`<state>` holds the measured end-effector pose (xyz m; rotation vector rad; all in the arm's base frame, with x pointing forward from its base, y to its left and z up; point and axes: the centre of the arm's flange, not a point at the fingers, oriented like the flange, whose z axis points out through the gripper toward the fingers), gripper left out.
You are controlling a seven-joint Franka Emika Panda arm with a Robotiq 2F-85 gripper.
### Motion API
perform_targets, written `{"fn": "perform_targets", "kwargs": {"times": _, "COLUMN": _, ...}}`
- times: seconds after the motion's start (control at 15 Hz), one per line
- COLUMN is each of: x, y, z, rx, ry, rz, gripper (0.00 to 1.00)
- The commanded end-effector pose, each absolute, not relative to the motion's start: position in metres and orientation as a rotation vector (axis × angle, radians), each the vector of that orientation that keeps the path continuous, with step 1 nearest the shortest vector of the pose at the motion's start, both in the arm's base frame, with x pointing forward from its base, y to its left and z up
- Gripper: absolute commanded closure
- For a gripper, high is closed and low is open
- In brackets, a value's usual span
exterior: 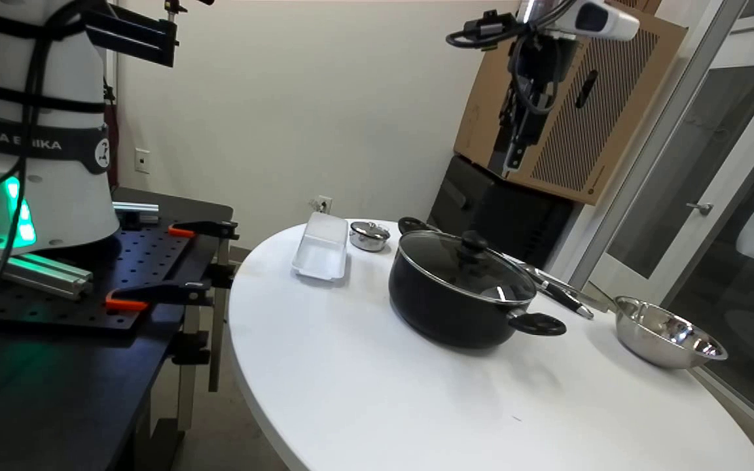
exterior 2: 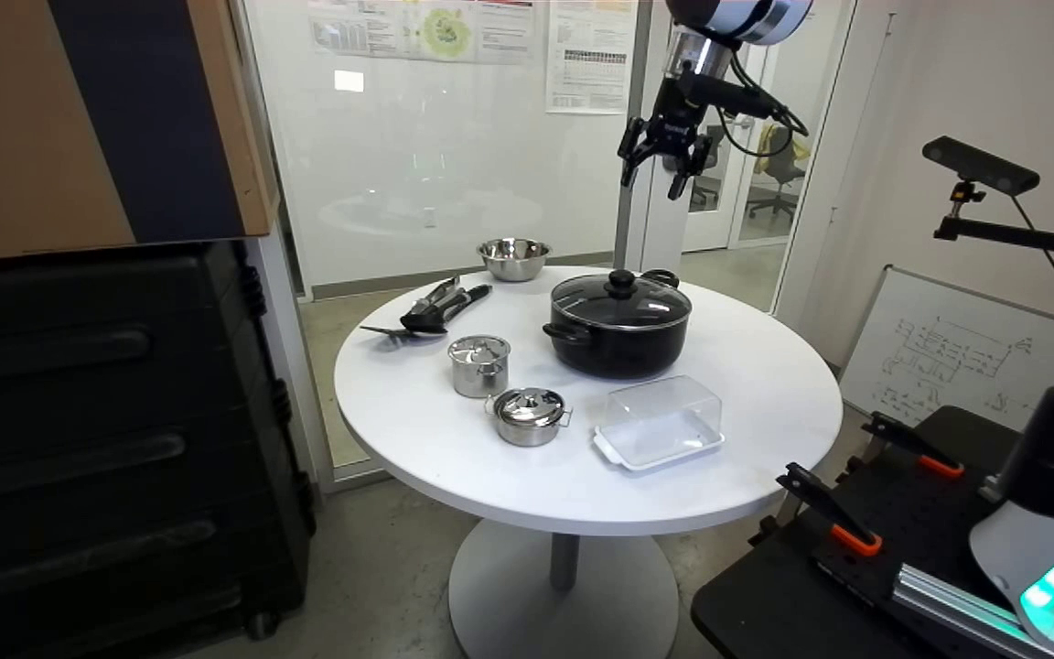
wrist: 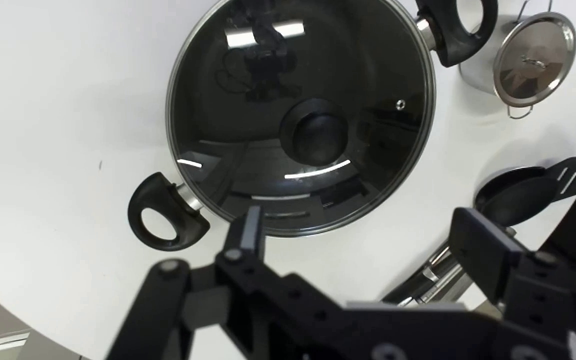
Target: Take the lid off the black pot
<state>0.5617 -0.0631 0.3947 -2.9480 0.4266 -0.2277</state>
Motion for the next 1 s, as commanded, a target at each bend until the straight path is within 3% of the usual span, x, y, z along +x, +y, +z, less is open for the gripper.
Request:
{"fn": "perform_targets", "kwargs": {"times": 0.0, "x": 0.578, "y": -0.051, "z": 0.354, "rx": -3.022, "ry": 0.367, "rz": -0.222, "gripper": 0.0}}
{"fn": "perform_targets", "kwargs": {"times": 0.67, "x": 0.594, "y": -0.031, "z": 0.276, "rx": -3.141, "ry": 0.256, "rz": -0.146, "gripper": 0.01}}
{"fn": "perform_targets", "kwargs": {"times": 0.93, "x": 0.6, "y": -0.025, "z": 0.266, "rx": -3.157, "ry": 0.244, "rz": -0.138, "gripper": 0.06}}
